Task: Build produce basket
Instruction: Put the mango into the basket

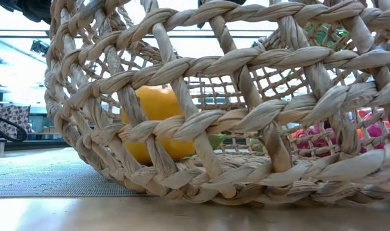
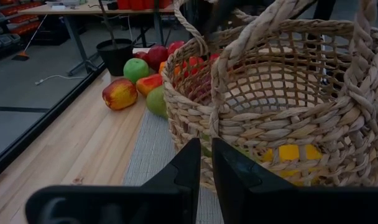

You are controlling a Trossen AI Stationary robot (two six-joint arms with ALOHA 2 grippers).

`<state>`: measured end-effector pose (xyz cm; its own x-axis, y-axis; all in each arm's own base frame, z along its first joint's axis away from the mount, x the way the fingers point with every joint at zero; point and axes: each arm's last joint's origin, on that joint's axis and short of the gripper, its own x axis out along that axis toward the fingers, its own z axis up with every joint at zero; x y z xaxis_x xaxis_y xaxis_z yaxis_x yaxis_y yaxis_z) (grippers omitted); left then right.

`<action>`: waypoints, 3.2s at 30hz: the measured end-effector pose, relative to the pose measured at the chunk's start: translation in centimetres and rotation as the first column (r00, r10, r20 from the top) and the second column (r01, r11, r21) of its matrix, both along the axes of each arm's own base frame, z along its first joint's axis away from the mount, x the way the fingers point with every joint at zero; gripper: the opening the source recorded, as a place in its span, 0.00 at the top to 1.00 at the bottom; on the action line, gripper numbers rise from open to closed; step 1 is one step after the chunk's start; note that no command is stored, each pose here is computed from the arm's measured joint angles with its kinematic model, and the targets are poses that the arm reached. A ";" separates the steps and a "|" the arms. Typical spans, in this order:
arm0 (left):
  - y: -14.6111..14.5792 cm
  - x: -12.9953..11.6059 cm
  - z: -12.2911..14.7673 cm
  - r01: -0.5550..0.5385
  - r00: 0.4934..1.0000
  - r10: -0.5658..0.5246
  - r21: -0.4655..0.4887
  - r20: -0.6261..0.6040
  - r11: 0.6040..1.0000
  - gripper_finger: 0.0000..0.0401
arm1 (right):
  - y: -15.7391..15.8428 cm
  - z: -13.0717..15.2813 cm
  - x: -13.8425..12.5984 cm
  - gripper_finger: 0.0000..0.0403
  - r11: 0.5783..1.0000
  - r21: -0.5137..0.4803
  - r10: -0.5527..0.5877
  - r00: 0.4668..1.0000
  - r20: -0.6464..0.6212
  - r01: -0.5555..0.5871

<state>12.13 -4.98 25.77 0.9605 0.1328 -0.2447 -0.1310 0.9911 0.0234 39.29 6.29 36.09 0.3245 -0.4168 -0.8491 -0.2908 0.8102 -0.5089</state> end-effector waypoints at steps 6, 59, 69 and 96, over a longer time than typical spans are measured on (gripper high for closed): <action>0.0 0.0 0.0 0.000 1.000 0.000 0.000 0.000 1.000 0.88 | -3.8 4.9 -3.7 0.07 0.975 0.142 -0.189 0.971 0.145 0.169; 0.0 0.0 0.0 0.000 1.000 0.000 0.000 0.001 1.000 0.88 | -14.2 -11.9 -22.5 0.07 0.511 0.567 -0.790 0.612 0.013 0.647; 0.0 0.0 0.0 0.000 1.000 0.000 0.000 0.001 1.000 0.88 | -15.5 -13.1 -21.4 0.07 0.384 0.604 -0.866 0.500 -0.027 0.698; 0.0 0.0 0.0 0.000 1.000 0.000 0.000 0.001 1.000 0.88 | -16.1 -19.9 -17.1 0.14 0.248 0.460 -0.904 0.375 -0.206 0.852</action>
